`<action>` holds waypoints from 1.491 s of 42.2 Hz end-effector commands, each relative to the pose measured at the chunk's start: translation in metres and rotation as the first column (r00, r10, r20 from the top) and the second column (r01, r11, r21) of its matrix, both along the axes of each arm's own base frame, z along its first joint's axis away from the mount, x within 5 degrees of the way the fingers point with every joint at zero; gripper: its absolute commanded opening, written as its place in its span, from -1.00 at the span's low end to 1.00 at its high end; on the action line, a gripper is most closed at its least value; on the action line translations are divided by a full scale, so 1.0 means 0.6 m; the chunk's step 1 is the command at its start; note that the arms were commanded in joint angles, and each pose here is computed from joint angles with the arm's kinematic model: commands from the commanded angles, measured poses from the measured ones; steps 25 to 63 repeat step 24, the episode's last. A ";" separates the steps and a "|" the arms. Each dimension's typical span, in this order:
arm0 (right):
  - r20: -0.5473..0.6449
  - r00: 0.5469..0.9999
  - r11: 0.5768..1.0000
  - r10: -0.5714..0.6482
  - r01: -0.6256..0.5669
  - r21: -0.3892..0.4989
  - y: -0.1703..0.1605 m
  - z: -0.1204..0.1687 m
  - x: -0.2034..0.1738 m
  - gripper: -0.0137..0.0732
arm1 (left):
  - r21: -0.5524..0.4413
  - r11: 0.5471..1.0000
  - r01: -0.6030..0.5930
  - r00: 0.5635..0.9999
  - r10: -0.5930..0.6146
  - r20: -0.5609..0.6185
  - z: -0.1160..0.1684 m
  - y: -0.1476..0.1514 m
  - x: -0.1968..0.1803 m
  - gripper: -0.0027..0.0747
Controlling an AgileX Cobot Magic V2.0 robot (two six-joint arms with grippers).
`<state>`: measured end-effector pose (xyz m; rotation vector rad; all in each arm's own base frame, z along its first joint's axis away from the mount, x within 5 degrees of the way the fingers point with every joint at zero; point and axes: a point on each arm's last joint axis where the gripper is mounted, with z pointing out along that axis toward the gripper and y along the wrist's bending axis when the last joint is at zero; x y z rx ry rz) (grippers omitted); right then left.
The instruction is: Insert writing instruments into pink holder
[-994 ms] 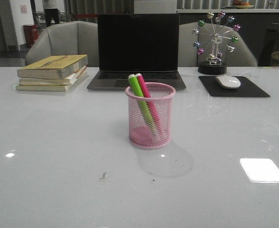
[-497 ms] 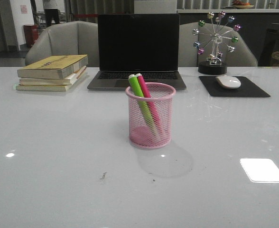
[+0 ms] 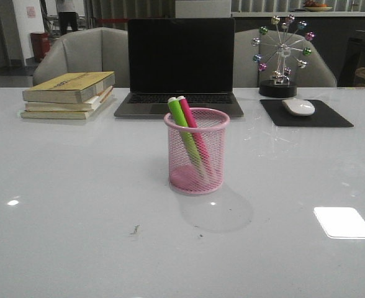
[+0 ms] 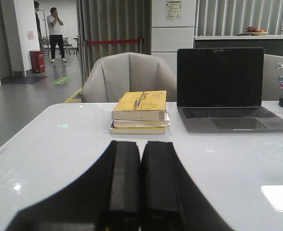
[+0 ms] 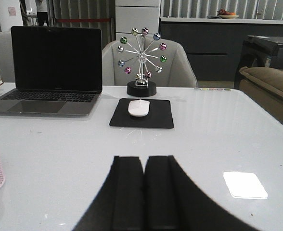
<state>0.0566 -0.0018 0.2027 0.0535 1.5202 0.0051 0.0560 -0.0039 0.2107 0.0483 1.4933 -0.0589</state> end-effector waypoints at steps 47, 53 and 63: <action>0.159 0.987 1.000 0.006 -0.002 -0.024 0.001 0.024 -0.006 -0.55 | -0.021 1.000 -0.004 0.995 0.006 0.102 0.013 0.001 -0.004 -0.70; 0.159 0.987 1.000 0.006 -0.002 -0.024 0.001 0.024 -0.006 -0.55 | -0.021 1.000 -0.004 0.995 0.006 0.102 0.013 0.001 -0.004 -0.70; 0.159 0.987 1.000 0.006 -0.002 -0.024 0.001 0.024 -0.006 -0.55 | -0.021 1.000 -0.004 0.995 0.006 0.102 0.013 0.001 -0.004 -0.70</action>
